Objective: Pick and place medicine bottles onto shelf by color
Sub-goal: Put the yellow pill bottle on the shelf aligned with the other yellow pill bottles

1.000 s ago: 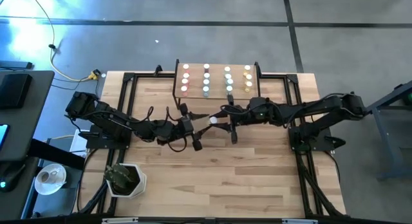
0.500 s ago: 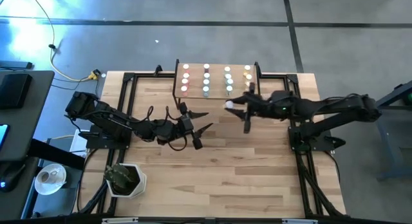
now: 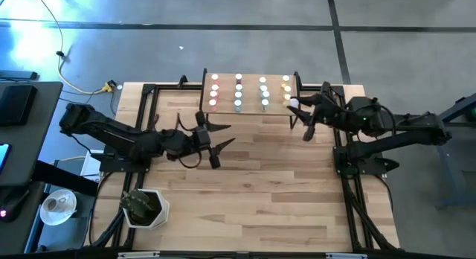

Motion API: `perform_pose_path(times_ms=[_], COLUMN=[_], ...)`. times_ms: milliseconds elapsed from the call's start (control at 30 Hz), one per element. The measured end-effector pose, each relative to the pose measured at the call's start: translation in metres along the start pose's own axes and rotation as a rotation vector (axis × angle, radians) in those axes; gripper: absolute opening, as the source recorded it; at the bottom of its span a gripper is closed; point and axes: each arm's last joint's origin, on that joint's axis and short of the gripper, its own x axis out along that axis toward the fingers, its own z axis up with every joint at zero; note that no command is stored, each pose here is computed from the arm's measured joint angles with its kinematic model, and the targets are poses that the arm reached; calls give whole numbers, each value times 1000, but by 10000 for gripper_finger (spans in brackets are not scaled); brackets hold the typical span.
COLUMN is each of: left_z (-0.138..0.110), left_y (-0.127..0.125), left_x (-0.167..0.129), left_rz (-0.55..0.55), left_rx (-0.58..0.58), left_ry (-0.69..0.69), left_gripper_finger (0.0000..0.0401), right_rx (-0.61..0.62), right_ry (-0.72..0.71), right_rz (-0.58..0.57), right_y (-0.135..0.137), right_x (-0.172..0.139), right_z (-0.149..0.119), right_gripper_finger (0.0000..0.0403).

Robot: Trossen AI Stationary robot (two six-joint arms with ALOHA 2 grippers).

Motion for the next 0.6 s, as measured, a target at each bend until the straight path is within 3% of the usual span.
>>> perform_pose_path(times_ms=[200, 600], left_z=[15, 24], left_y=[12, 25], left_x=[-17, -37], left_rz=[-99, -171], left_rx=[-28, -62], left_ry=[-26, -10], left_gripper_finger=[200, 200], right_rx=[6, 172], right_ry=[71, 213], right_rz=[-61, -249], right_y=[-1, -13], right_x=[-3, 9], right_z=[-15, -104], right_gripper_finger=[117, 117])
